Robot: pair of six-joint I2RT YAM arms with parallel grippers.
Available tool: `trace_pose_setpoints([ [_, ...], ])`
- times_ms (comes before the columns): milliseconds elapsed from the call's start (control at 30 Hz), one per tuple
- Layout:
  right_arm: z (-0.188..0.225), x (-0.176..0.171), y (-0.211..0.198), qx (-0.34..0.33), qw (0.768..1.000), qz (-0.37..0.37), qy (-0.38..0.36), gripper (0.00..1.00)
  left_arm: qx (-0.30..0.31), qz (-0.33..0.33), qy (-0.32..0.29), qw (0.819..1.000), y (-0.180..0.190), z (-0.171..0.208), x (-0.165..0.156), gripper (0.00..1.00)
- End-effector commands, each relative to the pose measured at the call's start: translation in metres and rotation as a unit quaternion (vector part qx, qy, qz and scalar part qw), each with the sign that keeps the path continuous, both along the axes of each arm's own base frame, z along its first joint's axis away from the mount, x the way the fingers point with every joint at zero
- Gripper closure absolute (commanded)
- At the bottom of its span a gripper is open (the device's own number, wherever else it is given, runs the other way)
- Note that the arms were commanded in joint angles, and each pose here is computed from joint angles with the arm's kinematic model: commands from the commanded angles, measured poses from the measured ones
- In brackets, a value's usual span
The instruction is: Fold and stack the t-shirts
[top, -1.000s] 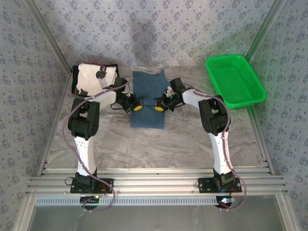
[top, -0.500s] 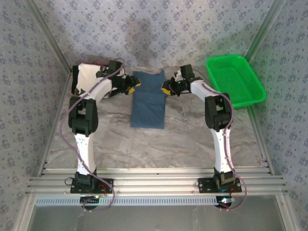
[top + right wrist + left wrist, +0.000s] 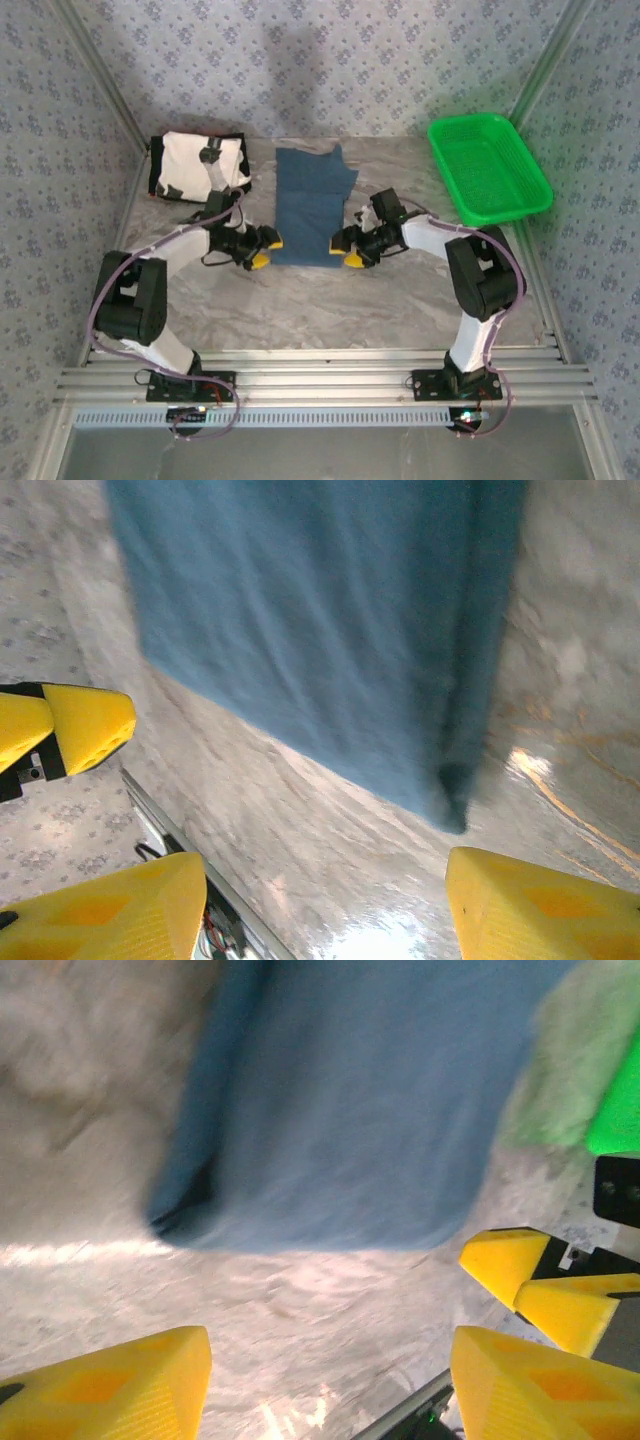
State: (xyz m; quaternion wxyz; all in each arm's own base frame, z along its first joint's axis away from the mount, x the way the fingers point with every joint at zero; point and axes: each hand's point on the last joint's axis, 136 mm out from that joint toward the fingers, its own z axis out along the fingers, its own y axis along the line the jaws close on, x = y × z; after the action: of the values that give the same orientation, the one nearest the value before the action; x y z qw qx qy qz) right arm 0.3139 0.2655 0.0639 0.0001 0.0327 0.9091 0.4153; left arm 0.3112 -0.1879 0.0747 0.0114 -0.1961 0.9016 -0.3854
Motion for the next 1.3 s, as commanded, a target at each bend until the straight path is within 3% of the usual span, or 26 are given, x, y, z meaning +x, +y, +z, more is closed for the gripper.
trace_pose_setpoints([
  [0, -0.010, 0.005, 0.008, 0.006, 1.000, 0.007, -0.010, 0.36, -0.041, -0.011, -0.025, 0.999, -0.018, 0.007, 0.014, 0.38],
  [433, -0.038, 0.015, 0.022, -0.014, 1.000, 0.003, 0.012, 0.44, 0.014, -0.010, 0.026, 1.000, -0.014, -0.045, 0.015, 0.44],
  [667, -0.048, 0.024, 0.026, -0.023, 1.000, 0.000, 0.021, 0.57, 0.055, -0.010, 0.033, 0.998, -0.012, -0.059, 0.019, 0.52],
  [733, -0.046, 0.030, 0.028, -0.021, 1.000, -0.004, 0.020, 0.64, 0.071, -0.019, 0.032, 0.997, -0.014, -0.061, 0.022, 0.60],
  [800, -0.044, 0.035, 0.030, -0.020, 1.000, -0.008, 0.016, 0.73, 0.080, -0.024, 0.030, 0.996, -0.017, -0.062, 0.024, 0.77],
  [900, -0.042, 0.034, 0.029, -0.019, 1.000, -0.013, 0.018, 0.97, 0.093, -0.039, 0.027, 0.995, -0.018, -0.061, 0.022, 0.93],
  [967, -0.034, 0.033, 0.028, -0.018, 1.000, -0.016, 0.013, 1.00, 0.108, -0.057, 0.020, 0.992, -0.018, -0.054, 0.016, 1.00],
  [1267, -0.025, -0.063, 0.005, -0.058, 0.997, -0.029, 0.050, 1.00, 0.162, -0.119, -0.001, 0.980, -0.008, -0.029, -0.064, 1.00],
])
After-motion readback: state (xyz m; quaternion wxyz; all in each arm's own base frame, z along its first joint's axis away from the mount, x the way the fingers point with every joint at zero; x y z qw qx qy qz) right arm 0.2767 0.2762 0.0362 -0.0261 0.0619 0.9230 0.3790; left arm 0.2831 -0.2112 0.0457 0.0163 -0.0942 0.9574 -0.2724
